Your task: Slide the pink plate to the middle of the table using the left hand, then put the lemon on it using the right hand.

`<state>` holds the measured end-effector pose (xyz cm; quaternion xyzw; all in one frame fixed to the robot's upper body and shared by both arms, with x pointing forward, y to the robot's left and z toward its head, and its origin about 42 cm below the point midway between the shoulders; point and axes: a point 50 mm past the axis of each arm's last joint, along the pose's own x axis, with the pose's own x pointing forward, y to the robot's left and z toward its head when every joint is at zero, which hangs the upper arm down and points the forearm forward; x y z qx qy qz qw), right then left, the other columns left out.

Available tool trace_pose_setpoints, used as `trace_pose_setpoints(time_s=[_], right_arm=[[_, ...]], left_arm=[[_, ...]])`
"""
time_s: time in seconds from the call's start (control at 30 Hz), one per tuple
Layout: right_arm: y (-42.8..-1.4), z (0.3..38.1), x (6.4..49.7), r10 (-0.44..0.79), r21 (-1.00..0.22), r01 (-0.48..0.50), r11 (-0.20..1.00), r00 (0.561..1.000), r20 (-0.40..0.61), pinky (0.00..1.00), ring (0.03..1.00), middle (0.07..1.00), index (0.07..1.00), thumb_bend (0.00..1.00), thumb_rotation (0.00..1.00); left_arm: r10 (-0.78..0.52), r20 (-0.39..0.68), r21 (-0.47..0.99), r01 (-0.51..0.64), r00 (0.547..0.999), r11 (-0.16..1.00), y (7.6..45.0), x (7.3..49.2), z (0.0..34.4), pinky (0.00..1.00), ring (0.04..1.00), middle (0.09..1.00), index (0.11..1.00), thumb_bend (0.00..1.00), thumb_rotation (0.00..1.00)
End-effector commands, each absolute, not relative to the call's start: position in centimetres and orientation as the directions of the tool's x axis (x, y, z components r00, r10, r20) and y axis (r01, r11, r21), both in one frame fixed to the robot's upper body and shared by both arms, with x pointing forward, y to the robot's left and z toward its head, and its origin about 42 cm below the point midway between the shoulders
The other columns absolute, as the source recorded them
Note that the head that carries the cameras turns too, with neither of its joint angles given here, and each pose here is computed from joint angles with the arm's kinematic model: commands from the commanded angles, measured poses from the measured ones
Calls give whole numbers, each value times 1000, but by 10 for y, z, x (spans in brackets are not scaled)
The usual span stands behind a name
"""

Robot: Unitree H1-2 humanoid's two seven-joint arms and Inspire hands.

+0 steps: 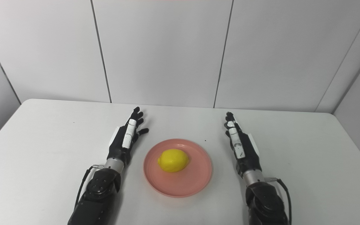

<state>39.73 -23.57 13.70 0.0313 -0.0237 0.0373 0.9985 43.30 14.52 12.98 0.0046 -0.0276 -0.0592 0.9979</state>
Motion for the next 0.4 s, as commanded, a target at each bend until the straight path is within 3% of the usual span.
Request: trace_pose_setpoints(time_s=[0.0,0.23,0.37], right_arm=[[-235,145,402,46,102,-51,993,997,56,1000,996,990,986,860,1000],[-230,131,395,6,176,-7,984,1000,4,1000,1000,985,1000,827,1000],[-225,125,392,-2,238,7,971,1000,-18,1000,1000,996,997,837,1000]], left_arm=[[-43,64,42,40,997,998,165,435,127,1000,1000,1000,949,797,1000],[-47,44,47,45,998,998,163,431,118,1000,1000,998,958,837,1000],[-44,34,19,44,998,999,159,428,116,1000,1000,1000,965,804,1000]])
